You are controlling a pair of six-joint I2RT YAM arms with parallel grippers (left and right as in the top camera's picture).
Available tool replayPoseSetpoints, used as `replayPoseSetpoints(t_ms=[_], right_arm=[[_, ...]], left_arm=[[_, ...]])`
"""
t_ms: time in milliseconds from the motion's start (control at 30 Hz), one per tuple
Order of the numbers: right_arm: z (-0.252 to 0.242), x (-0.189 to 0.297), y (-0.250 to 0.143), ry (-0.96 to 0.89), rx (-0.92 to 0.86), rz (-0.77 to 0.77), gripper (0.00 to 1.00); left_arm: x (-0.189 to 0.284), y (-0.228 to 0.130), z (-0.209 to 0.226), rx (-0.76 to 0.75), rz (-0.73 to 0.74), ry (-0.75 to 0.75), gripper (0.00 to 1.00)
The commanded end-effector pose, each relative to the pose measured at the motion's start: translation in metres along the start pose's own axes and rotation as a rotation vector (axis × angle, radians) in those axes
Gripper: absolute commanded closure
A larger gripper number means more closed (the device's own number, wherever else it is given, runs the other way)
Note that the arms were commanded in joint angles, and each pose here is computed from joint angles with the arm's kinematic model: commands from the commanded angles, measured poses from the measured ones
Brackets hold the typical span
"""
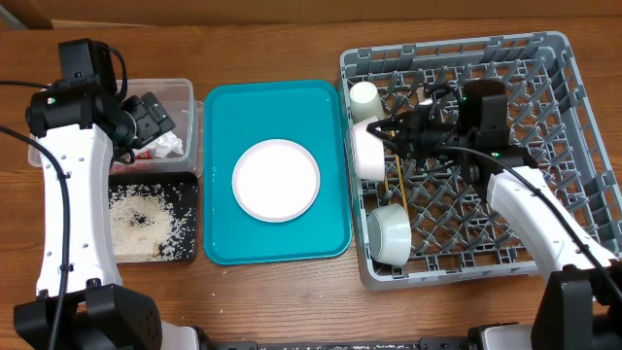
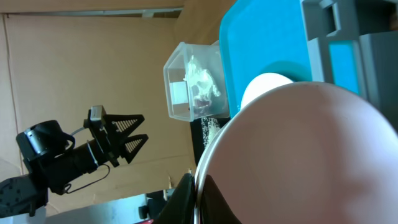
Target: Sort waste into correct bins and load items into the dishwasher
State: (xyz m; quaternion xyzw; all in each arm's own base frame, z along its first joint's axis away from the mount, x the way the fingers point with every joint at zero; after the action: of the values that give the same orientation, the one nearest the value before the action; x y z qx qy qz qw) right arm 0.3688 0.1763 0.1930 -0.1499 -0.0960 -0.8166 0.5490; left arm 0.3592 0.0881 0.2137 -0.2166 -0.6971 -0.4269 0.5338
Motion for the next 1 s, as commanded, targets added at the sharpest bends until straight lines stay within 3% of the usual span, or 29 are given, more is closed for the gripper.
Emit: replayPoseSetpoints(t_ms=[0, 300, 633, 967], right_arm=[[-0.033, 0.003, 0.007, -0.089, -0.006, -0.052, 0.96], [-0.048, 0.017, 0.01, -0.123, -0.043, -0.058, 0.95], [0.016, 0.031, -0.006, 0.194, -0.042, 0.149, 0.96], [0.0, 0.027, -0.013, 0.184, -0.024, 0.153, 0.96]], left_arm=[[0.005, 0.006, -0.003, 0.013, -0.019, -0.01, 0.0], [0.005, 0.006, -0.003, 0.013, -0.019, -0.01, 0.0], [0.005, 0.006, -0.003, 0.013, -0.019, -0.01, 0.0], [0.005, 0.006, -0.003, 0.013, -0.019, -0.01, 0.0]])
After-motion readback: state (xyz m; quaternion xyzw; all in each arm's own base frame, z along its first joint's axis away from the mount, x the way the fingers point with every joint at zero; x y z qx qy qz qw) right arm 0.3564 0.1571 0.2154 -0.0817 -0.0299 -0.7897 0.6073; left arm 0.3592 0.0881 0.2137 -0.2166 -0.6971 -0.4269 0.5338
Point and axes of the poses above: each gripper's point midway between its finger pads, its own x axis back along the fingers, its own z axis along the line the jaws close on, y = z × x, the point moved 1 cm from there along x, back along the fingers, and after that the axes turned 3 degrees about -x, right-handed, at the moved point
